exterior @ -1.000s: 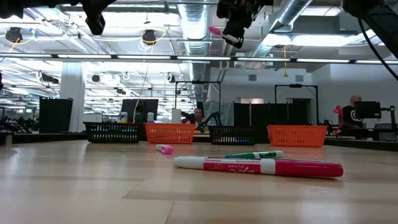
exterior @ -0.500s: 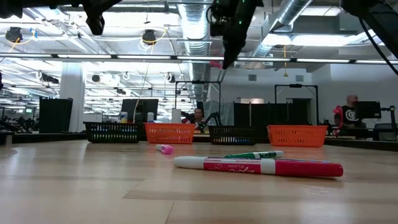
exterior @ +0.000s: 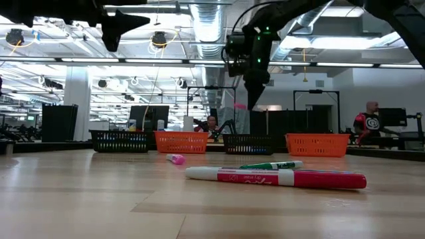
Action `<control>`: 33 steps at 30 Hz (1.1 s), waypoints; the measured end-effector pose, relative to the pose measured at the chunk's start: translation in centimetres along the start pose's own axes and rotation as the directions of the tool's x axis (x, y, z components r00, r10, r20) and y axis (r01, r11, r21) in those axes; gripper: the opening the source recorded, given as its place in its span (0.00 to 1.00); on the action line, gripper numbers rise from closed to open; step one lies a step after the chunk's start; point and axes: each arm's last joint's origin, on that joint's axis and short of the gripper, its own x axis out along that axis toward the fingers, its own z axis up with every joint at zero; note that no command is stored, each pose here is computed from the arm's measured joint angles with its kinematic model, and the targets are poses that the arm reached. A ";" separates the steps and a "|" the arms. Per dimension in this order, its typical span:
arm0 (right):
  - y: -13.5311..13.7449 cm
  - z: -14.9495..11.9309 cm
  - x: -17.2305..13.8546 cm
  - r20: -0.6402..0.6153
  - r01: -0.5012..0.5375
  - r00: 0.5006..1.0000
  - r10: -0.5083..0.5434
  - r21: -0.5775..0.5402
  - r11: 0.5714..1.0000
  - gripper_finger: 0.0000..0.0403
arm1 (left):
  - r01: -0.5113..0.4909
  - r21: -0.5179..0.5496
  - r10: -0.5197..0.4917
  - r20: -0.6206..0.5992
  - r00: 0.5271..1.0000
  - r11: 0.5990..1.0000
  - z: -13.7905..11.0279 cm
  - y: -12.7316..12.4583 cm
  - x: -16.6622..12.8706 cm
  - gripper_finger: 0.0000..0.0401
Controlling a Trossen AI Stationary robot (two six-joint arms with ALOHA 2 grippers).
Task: Pick & Place Markers
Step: Put the right pink mini highlighter pen into the right black bin
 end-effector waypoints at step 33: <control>0.4 -1.9 10.3 -0.060 0.000 0.998 0.003 0.052 0.999 0.13 | 0.008 -0.039 -0.007 0.026 1.000 0.999 0.2 -0.1 0.2 0.47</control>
